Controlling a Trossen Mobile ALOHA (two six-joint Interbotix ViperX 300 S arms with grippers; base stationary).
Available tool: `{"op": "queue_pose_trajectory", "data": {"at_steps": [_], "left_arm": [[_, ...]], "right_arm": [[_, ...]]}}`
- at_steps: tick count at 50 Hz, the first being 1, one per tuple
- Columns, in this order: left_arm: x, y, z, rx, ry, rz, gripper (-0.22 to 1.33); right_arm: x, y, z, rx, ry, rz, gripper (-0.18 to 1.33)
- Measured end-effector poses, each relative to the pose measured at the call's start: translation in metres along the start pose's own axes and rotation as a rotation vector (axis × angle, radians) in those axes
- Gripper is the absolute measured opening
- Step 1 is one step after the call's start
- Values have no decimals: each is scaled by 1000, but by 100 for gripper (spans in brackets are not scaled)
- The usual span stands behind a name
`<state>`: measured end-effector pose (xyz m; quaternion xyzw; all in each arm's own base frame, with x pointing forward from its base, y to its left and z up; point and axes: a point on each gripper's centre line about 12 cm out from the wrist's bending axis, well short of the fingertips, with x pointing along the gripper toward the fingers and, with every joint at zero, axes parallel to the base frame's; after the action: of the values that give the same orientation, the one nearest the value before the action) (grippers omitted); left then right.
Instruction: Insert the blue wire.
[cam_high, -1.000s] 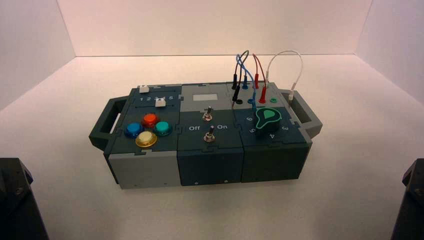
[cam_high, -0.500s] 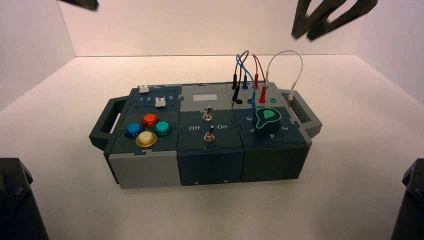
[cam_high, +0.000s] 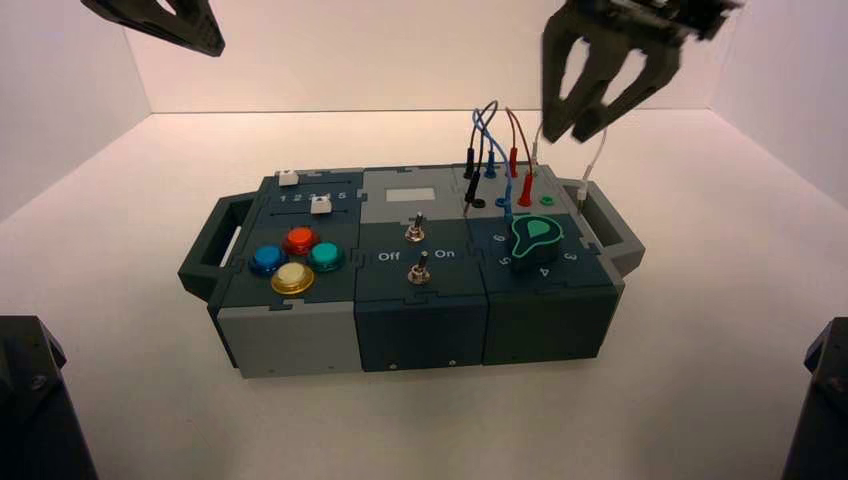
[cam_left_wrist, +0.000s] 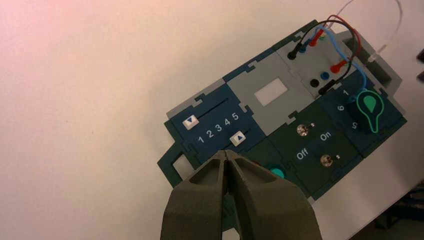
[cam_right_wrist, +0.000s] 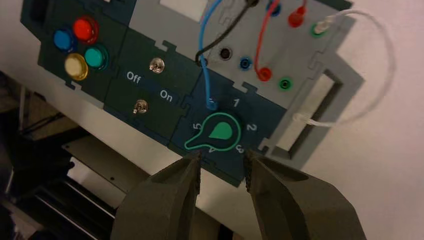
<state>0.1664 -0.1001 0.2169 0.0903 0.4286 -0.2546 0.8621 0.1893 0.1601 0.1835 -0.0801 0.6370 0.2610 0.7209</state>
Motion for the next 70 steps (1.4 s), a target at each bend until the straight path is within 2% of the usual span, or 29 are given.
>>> {"op": "queue_pose_trajectory", "data": {"at_steps": [10,15,22,70], "left_arm": [[0,0,1,1,-11,0,-16],[0,0,0,2,-10,1,-16],[1,0,0,2,-10,0,-16],[-1,0,1,3,-20,0,-16]], "right_arm": [[17,6,13,-15,58,0,94],[25,6,17,-11,87,-2,101],[36,5,20,-10,122,-7,101],[63,2,36,-5,168,-21,101]]}}
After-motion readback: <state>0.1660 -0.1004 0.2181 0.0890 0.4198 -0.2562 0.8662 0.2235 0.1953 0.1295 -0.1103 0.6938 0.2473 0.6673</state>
